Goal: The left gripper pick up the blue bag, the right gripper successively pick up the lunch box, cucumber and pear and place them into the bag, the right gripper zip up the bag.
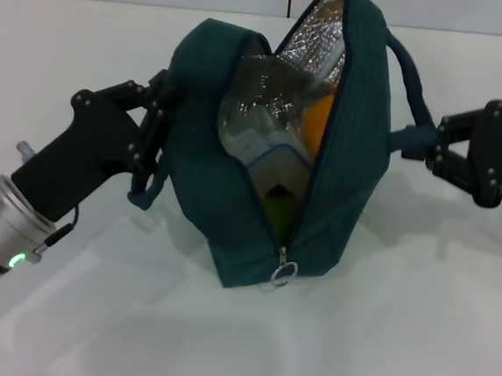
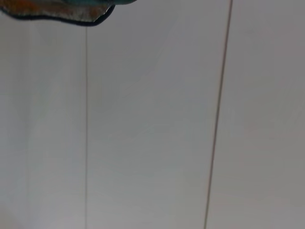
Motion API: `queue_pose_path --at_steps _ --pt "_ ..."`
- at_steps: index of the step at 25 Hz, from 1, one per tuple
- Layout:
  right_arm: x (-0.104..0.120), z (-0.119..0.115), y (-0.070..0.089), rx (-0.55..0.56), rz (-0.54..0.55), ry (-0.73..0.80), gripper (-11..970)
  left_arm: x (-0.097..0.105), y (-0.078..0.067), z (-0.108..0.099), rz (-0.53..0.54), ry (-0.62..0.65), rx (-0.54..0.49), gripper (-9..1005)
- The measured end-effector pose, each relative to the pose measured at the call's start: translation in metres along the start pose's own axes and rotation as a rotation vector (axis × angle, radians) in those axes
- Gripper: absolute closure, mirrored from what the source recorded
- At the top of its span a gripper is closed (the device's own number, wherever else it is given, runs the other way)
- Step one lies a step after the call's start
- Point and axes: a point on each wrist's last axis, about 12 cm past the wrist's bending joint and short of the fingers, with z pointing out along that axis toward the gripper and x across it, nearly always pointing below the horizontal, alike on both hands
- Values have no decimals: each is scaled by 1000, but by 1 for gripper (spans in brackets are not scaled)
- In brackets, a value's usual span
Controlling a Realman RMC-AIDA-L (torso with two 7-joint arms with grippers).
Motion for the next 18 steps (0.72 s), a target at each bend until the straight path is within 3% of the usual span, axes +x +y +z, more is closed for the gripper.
queue_pose_path --at_steps 15,18 --pt "7 7 2 -4 -1 51 807 2 -6 1 -20 -9 5 867" --pt "8 7 3 -10 2 53 799 2 -7 1 -21 -13 16 783"
